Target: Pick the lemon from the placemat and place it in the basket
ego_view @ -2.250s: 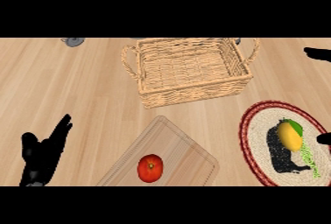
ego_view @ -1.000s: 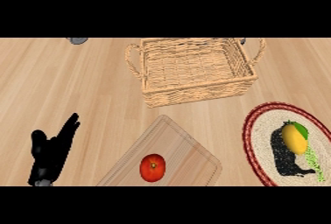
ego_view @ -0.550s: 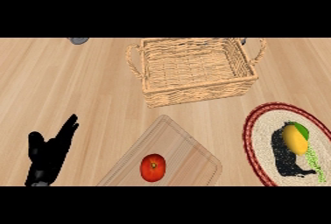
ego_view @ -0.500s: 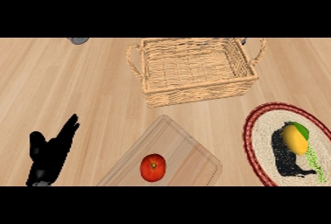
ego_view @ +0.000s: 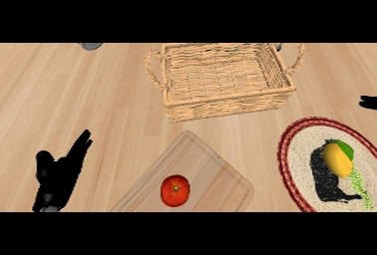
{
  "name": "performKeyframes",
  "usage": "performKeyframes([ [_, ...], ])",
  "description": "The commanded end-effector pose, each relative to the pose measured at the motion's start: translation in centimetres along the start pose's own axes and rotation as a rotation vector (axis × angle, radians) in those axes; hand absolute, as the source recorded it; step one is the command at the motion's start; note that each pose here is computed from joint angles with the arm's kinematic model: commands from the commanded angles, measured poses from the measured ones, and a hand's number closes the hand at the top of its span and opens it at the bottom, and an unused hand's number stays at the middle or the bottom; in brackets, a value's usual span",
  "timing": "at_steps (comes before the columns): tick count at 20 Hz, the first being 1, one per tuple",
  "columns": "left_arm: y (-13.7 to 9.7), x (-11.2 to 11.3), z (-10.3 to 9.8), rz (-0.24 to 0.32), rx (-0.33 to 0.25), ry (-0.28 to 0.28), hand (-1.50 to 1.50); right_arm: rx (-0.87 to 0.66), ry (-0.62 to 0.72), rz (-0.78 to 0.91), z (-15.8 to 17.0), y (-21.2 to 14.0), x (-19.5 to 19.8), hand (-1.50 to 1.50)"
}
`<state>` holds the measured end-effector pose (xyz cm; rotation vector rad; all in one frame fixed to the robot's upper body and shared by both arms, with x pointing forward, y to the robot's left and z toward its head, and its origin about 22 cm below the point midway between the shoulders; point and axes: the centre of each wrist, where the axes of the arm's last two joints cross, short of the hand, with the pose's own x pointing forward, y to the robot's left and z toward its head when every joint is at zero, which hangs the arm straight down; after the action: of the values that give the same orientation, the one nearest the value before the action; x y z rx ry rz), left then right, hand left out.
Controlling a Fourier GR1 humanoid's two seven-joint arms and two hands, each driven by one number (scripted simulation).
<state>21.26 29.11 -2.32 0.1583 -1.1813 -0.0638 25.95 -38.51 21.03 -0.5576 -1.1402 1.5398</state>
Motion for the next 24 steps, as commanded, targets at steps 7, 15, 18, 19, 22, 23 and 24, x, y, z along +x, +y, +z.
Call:
performKeyframes([
  [7,1.1,-2.7,0.4,0.025,0.002,0.175,0.00,-0.008,-0.004,-0.013,-2.9,4.3,-0.9,-1.50],
  [15,-1.1,-2.2,0.2,0.021,-0.006,0.182,0.00,0.001,-0.008,0.001,-3.7,5.8,-2.0,-1.50],
  [18,0.9,-1.8,0.6,0.017,0.005,0.153,0.00,-0.012,-0.010,-0.007,-4.8,7.6,-2.9,-1.50],
  [19,0.6,-2.6,0.3,0.010,0.029,0.183,0.00,-0.046,-0.034,-0.024,-5.0,8.1,-0.7,-1.50],
  [22,-1.4,-4.1,0.8,0.013,-0.008,0.153,0.00,-0.017,-0.016,0.004,-6.9,8.5,-1.1,-1.50],
  [23,-0.8,-2.0,0.1,0.023,0.003,0.167,0.00,0.007,-0.010,0.013,-4.9,8.4,-2.1,-1.50],
  [24,-1.0,-4.0,0.4,0.029,0.001,0.157,0.00,0.001,-0.002,0.011,-6.6,7.0,-1.1,-1.50],
])
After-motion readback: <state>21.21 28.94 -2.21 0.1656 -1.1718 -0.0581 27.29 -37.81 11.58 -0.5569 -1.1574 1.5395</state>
